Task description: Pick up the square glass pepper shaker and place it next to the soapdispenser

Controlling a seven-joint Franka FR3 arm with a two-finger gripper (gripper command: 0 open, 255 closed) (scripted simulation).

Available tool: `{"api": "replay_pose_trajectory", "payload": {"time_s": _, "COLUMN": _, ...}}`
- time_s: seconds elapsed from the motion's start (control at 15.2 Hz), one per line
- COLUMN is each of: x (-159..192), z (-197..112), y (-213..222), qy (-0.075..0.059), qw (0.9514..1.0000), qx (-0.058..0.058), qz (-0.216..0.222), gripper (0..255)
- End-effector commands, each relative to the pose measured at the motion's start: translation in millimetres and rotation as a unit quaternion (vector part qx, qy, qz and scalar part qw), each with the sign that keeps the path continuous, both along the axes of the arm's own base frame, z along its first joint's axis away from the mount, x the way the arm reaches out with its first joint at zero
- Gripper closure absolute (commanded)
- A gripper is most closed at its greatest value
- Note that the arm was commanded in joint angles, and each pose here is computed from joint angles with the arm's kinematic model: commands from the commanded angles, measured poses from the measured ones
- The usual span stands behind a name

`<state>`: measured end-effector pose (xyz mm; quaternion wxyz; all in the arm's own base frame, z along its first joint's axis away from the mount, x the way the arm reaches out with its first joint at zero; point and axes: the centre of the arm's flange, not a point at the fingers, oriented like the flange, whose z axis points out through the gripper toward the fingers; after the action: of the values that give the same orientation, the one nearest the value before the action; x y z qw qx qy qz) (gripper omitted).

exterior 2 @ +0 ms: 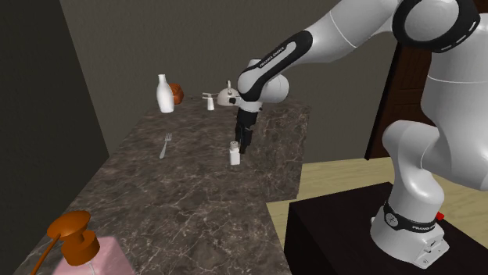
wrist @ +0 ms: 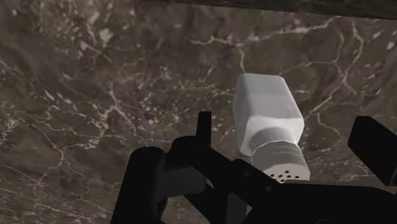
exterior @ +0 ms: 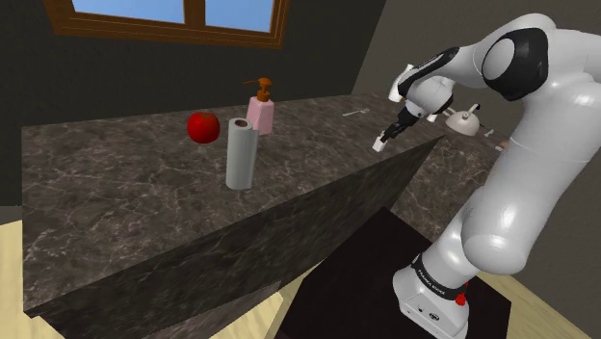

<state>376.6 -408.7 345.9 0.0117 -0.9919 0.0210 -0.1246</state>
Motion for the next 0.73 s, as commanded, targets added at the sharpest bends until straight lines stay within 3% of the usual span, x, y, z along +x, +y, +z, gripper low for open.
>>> {"api": "replay_pose_trajectory", "payload": {"time_s": 0.0, "x": 2, "z": -10, "y": 0, "qy": -0.001, "qw": 1.0, "qx": 0.0, "qz": 0.0, "gripper": 0}}
{"api": "replay_pose_trajectory", "payload": {"time_s": 0.13, "x": 6, "z": -24, "y": 0, "qy": -0.001, "qw": 1.0, "qx": 0.0, "qz": 0.0, "gripper": 0}}
{"api": "replay_pose_trajectory", "payload": {"time_s": 0.66, "x": 6, "z": -24, "y": 0, "qy": -0.001, "qw": 1.0, "qx": 0.0, "qz": 0.0, "gripper": 0}}
